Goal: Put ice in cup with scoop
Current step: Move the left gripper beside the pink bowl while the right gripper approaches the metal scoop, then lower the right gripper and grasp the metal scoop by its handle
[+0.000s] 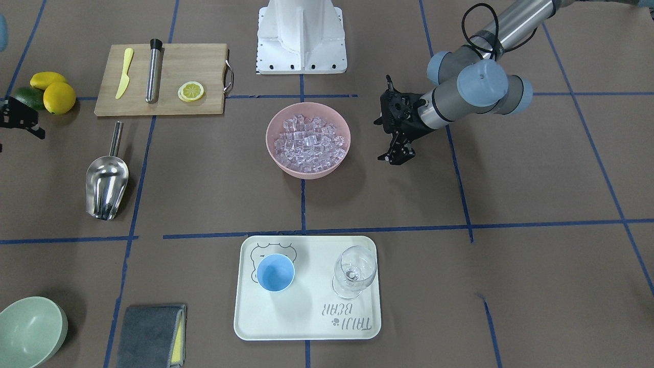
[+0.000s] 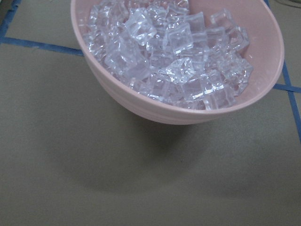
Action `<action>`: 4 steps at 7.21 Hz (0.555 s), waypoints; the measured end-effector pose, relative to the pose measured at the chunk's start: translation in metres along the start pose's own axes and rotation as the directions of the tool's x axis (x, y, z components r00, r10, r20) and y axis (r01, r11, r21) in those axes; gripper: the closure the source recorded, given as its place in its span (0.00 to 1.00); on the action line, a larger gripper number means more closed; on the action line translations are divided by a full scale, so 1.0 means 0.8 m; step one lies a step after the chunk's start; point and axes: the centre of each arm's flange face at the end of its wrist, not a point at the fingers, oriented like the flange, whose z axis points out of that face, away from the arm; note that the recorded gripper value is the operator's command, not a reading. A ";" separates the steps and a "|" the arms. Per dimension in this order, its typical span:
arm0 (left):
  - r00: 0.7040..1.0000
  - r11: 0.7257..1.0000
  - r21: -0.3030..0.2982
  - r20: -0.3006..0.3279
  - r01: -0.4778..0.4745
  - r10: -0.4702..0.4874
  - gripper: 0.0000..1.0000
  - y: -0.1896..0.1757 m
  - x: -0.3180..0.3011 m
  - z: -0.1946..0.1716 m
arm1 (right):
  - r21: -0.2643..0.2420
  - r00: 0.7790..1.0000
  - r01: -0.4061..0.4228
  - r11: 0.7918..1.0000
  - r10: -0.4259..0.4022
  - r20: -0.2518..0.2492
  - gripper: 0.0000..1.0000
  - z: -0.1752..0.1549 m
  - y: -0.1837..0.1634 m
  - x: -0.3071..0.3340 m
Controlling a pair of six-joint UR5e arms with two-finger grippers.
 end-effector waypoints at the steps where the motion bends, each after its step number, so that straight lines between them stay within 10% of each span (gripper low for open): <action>1: 1.000 1.000 0.001 0.000 -0.002 0.002 0.00 -0.002 0.001 0.001 | 0.045 0.997 -0.081 0.996 0.081 0.007 0.00 0.024 0.023 -0.031; 4: 1.000 1.000 0.005 0.007 -0.006 0.006 0.00 -0.007 0.001 0.000 | 0.160 0.974 -0.217 0.963 0.224 -0.026 0.00 0.069 0.072 -0.122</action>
